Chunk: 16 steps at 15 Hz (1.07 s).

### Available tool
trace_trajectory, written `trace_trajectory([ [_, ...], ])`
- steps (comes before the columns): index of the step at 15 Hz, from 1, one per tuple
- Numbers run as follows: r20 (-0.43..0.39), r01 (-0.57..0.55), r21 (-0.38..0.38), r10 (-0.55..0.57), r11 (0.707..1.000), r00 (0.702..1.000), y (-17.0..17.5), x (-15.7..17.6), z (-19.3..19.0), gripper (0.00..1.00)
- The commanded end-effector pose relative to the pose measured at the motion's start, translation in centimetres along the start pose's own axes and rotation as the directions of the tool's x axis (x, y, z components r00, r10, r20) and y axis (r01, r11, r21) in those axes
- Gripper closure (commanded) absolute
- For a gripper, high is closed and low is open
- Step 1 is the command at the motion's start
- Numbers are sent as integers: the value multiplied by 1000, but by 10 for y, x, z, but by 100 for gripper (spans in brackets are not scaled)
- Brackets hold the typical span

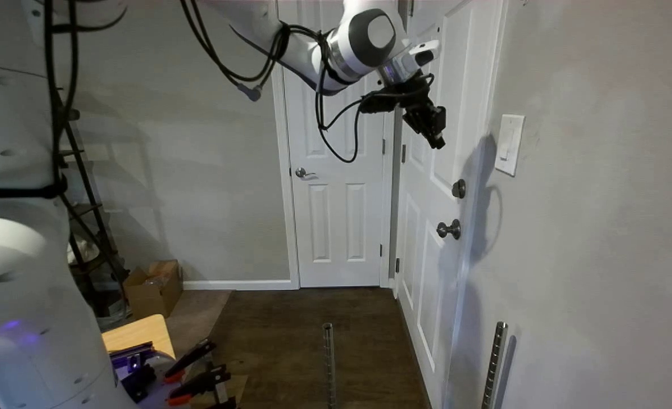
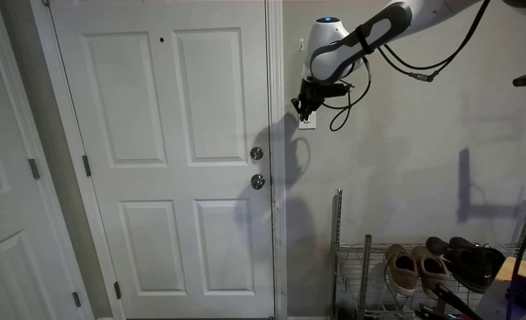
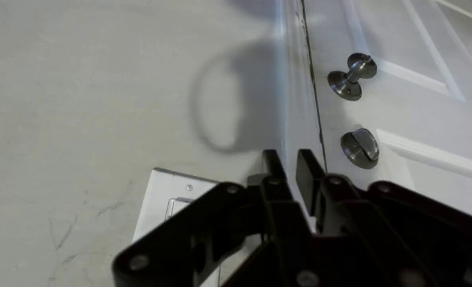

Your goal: Turn off the light switch.

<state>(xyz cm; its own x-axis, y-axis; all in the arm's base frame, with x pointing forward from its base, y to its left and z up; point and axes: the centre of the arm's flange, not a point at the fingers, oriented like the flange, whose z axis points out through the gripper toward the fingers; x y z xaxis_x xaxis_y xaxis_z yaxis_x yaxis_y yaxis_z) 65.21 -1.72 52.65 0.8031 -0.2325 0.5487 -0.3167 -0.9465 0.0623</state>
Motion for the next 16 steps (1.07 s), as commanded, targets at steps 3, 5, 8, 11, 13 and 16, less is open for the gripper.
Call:
trace_trajectory([
  [3,-25,-110,-33,109,993,994,17,23,34,98],
  [5,-34,-130,-42,129,991,991,21,26,41,96],
  [8,-66,-146,-46,143,988,988,23,32,47,95],
  [11,-98,-174,-41,170,984,981,27,40,53,96],
  [13,-104,-197,-43,192,979,976,33,42,57,96],
  [16,-106,-230,-53,223,972,969,43,42,62,95],
])
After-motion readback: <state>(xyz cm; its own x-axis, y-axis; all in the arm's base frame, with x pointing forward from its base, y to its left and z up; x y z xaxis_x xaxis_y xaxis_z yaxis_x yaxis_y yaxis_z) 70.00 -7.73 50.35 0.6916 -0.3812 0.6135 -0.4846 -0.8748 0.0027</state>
